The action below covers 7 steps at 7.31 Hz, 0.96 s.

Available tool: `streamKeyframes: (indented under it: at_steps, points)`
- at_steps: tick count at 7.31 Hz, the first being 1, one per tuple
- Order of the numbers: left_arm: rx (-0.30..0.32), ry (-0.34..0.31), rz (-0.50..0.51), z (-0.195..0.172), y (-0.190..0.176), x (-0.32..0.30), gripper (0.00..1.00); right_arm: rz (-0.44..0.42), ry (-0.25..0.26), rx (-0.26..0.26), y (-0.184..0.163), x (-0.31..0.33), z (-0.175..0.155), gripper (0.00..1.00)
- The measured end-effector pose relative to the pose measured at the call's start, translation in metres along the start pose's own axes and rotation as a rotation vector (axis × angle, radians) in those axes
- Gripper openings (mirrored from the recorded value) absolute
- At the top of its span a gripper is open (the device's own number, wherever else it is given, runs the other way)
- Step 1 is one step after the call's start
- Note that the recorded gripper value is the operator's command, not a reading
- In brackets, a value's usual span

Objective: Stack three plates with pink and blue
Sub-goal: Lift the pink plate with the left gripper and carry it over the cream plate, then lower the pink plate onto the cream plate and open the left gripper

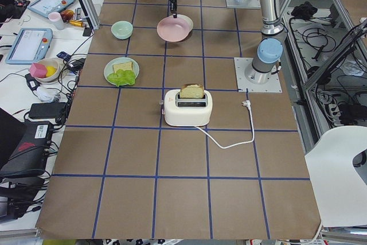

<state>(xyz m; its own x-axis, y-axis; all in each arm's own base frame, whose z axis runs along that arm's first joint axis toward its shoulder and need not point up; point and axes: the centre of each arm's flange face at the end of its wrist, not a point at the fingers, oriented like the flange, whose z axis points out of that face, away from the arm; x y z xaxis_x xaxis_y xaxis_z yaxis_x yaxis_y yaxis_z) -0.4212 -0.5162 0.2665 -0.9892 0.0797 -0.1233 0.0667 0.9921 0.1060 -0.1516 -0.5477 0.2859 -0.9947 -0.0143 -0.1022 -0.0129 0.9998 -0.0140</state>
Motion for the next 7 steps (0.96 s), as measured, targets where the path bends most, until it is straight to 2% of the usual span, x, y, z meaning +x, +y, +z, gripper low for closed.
streamKeyframes:
  at_steps: [2,7]
  points:
    - [0.010,-0.003,-0.007,0.001,-0.005,0.029,0.00,0.000,-0.001,-0.002,0.000,0.000,0.000,0.00]
    - [-0.051,-0.054,-0.063,0.032,0.003,0.072,0.00,0.001,-0.010,-0.017,0.002,-0.001,0.001,0.00]
